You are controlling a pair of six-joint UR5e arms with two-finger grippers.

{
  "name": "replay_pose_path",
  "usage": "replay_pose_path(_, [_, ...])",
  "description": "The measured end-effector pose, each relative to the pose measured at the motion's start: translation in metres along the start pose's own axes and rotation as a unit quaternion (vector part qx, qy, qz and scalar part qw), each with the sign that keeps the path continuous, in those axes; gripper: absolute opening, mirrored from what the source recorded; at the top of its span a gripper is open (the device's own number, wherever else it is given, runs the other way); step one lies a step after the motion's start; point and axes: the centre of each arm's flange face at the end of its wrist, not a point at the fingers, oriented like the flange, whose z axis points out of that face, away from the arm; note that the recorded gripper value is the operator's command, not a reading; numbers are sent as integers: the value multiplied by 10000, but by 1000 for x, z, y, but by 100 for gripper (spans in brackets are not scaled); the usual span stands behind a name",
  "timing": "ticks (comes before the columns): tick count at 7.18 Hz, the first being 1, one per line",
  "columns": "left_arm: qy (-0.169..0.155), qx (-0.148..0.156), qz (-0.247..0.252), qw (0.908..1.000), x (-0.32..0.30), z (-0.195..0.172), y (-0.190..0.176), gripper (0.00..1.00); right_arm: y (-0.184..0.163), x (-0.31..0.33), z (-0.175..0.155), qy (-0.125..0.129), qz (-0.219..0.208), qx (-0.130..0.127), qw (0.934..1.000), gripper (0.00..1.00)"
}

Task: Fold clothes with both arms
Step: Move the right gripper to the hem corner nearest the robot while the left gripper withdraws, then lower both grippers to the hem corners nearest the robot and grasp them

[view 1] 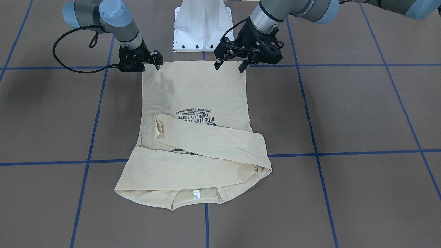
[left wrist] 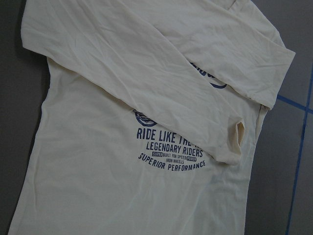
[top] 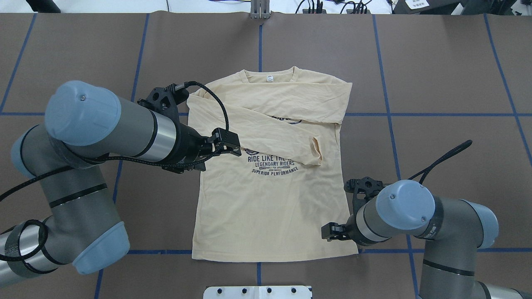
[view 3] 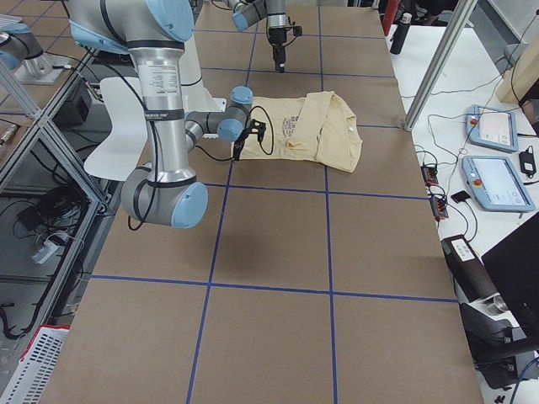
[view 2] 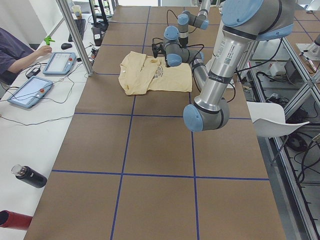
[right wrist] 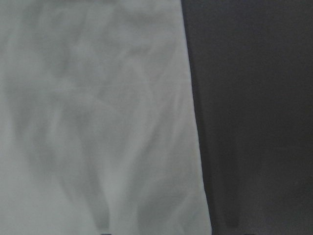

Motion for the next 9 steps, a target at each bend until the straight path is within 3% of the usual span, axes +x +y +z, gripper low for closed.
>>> replay_pose_path(2, [-1,19,4,10000,0,0,0,99,2,2,4,32,17,-160,9999,59])
replay_pose_path(4, [-7,22,3,10000,0,1,0,99,4,3,5,48,27,-224,9997,35])
replay_pose_path(6, [-3,22,2,10000,0,1,0,99,6,2,4,32,28,-328,9995,24])
replay_pose_path(9, [-3,22,2,10000,0,1,0,98,7,5,5,47,44,-392,9992,0])
